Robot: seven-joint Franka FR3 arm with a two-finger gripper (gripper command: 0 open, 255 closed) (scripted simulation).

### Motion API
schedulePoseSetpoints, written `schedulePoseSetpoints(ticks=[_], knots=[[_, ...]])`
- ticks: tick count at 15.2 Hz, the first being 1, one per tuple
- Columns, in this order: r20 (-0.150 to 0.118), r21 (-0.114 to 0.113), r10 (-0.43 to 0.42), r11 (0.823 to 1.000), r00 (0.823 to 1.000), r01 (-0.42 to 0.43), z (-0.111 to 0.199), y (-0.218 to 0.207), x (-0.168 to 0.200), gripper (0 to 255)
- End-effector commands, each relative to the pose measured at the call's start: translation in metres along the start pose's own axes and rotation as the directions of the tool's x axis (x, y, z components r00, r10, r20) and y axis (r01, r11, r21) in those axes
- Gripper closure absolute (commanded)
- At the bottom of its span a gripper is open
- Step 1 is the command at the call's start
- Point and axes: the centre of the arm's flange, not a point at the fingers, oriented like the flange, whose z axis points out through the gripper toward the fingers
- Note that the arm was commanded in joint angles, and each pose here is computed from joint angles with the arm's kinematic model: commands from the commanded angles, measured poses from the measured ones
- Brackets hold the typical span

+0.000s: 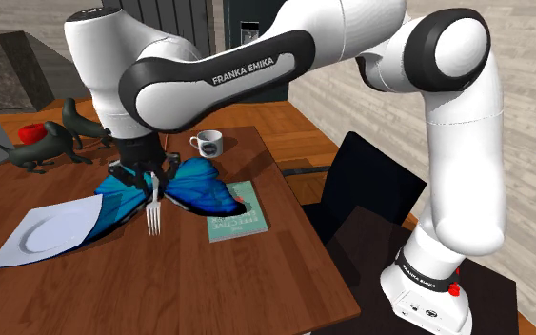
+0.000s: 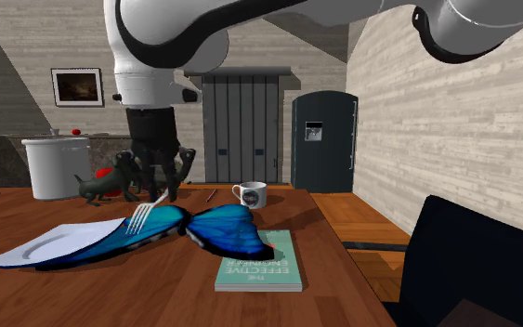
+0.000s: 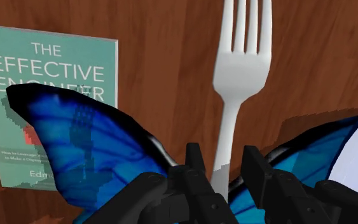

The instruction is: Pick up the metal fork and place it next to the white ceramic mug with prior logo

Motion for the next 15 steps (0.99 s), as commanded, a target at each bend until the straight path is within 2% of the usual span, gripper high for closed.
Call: schedulePoseSetpoints(ticks=[1,15], knots=[[0.000,0.000,0.000,1.000,1.000,0.000,0.001,0.021,0.016,255],[0.000,0.000,0.000,1.000,1.000,0.000,0.020,0.161,0.135,255]])
